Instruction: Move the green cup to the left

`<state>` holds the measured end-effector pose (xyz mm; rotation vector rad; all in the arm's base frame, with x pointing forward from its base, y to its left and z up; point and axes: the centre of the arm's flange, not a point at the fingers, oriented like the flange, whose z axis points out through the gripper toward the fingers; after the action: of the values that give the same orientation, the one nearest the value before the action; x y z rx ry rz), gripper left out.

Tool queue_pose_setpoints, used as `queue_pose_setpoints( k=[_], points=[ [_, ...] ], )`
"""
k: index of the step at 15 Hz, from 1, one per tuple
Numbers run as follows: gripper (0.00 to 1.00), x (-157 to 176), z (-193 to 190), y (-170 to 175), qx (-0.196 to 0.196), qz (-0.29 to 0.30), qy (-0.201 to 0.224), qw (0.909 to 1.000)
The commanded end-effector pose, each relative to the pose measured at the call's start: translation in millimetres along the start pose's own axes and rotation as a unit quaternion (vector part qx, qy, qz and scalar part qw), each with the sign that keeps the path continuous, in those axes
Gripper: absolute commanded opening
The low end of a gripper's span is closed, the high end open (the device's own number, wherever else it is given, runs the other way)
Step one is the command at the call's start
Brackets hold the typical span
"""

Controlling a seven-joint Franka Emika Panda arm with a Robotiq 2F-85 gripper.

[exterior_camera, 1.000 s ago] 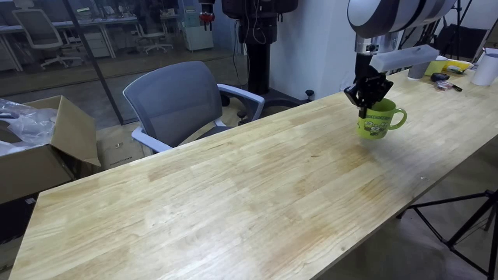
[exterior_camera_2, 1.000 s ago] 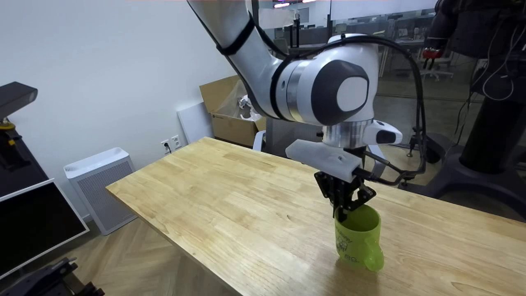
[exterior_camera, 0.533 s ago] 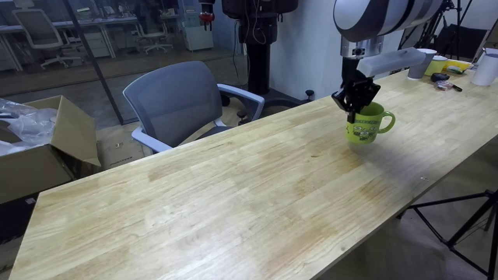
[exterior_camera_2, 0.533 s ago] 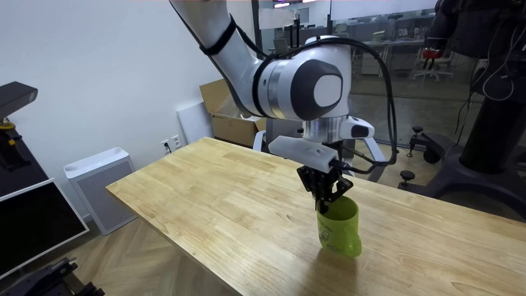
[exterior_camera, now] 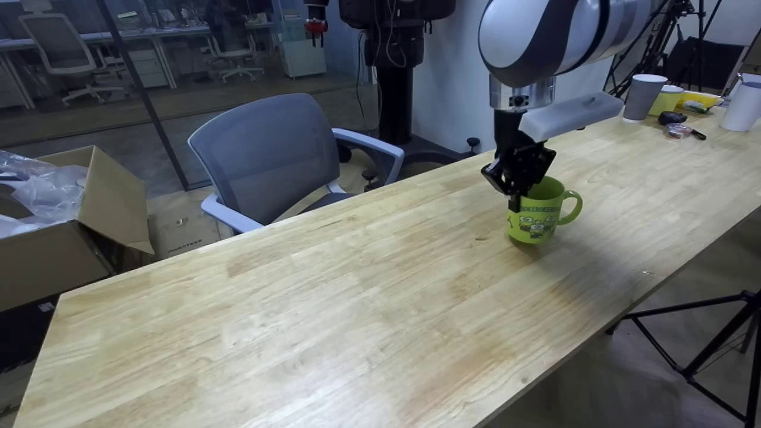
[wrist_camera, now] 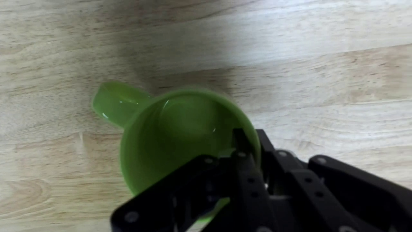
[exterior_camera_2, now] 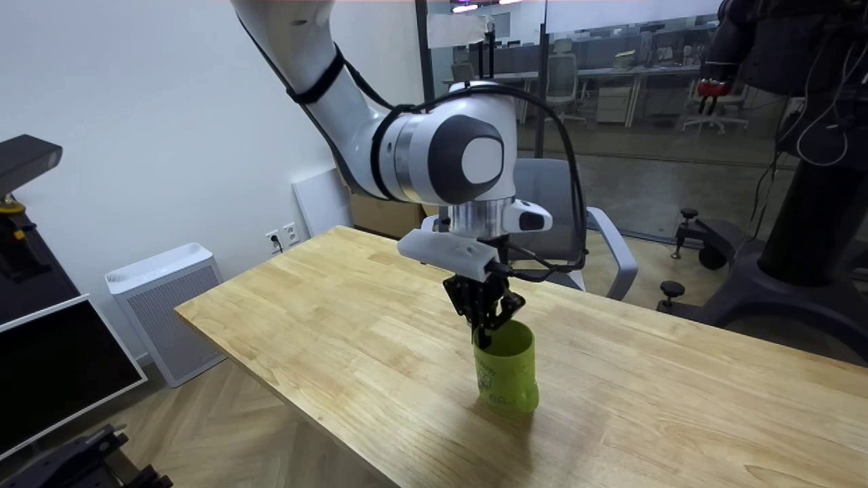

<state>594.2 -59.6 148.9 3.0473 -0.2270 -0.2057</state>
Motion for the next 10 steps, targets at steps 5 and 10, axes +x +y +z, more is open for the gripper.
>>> queue_pose_setpoints(
  k=[5,10],
  points=[
    [0.03,-20.7,-5.8,-23.8,0.019,-0.013,0.019,0.9996],
    [0.03,-23.0,0.5,-24.2,0.028,-0.006,0.034,0.999]
  ],
)
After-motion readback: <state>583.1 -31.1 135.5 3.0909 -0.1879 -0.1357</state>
